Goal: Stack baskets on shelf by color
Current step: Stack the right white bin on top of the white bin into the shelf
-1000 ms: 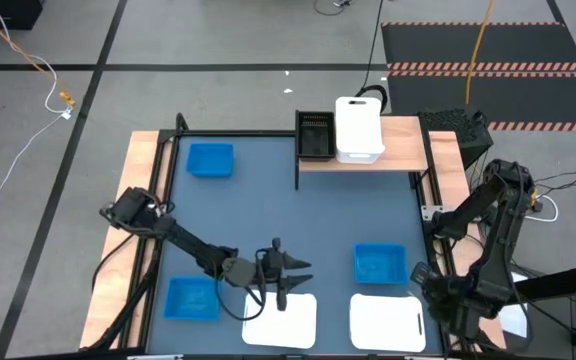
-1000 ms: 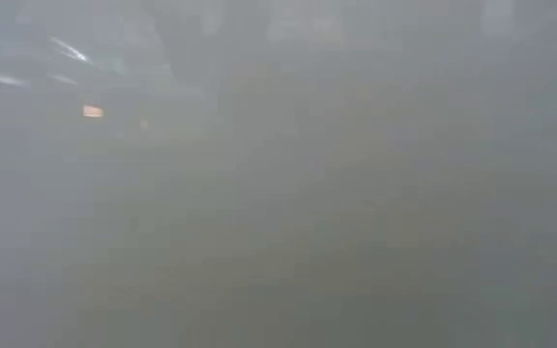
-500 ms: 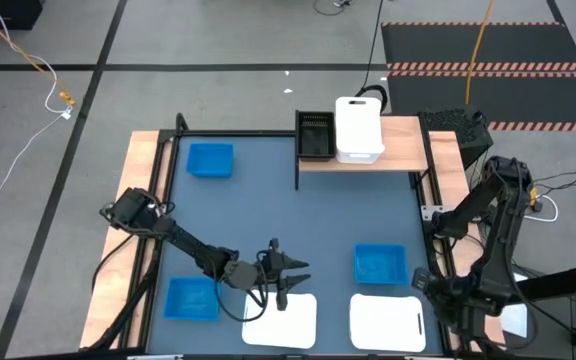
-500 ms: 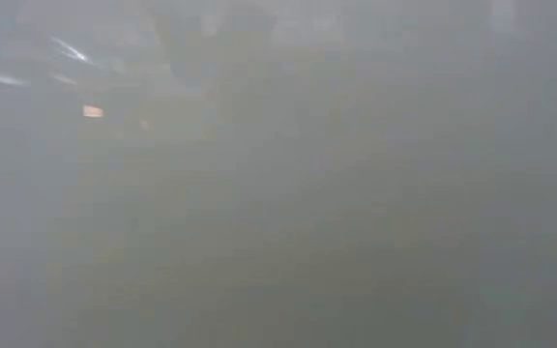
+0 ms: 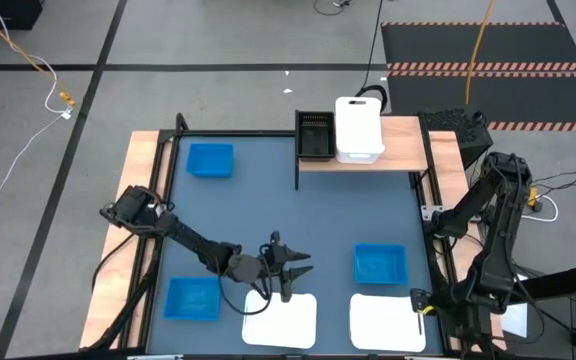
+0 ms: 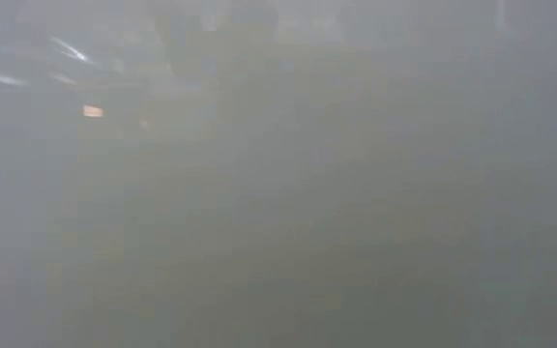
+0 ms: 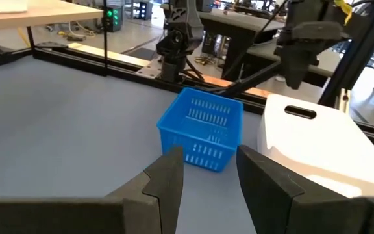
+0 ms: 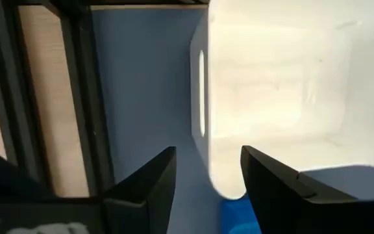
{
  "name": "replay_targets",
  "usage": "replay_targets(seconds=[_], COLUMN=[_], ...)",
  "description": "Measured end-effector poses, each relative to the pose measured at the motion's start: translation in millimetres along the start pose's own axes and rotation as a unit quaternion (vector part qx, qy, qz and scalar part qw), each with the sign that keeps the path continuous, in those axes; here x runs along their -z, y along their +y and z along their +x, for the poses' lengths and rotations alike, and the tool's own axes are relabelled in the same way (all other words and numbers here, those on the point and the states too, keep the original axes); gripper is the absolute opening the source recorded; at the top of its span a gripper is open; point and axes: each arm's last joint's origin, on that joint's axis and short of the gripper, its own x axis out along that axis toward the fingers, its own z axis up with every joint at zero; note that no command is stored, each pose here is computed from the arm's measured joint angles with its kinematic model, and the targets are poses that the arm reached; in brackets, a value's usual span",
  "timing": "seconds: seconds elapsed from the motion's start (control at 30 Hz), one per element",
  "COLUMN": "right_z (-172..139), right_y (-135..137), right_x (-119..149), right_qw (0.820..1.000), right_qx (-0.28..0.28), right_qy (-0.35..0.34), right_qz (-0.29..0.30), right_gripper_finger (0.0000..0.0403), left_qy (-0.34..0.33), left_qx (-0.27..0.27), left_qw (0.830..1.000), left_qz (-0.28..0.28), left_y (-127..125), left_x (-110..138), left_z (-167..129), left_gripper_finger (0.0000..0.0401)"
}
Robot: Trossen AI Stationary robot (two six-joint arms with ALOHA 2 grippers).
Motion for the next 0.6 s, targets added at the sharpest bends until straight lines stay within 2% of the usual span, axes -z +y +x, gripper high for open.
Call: replay_targets(seconds=[0.17, 0.4, 0.5, 0.6], right_z=[1, -1, -6, -11], right_y=[-10, -19, -19, -20], right_x=[3, 12, 13, 5], right_qw=[1.000, 0.999, 1.000, 0.999], right_qx=[0.010, 0.021, 0.023, 0.012], right_qy=[0.008, 0.032, 0.015, -0.050], right_qz=[-0.026, 0.002, -0.003, -0.003], right_gripper_finger=[0.0166, 0.0166, 0.0166, 0.0166], left_qy=[-0.002, 0.003, 0.012, 0.012], left_qx=[-0.007, -0.009, -0.010, -0.011], left_qw=[1.000, 1.000, 1.000, 1.000], left_qz=[-0.009, -0.010, -0.004, -0.004], left_y=[5, 7, 7, 7], left_x=[-1, -1, 1, 0], left_z=[3, 4, 3, 4], left_gripper_finger=[0.0145, 0.0145, 0.0145, 0.0145])
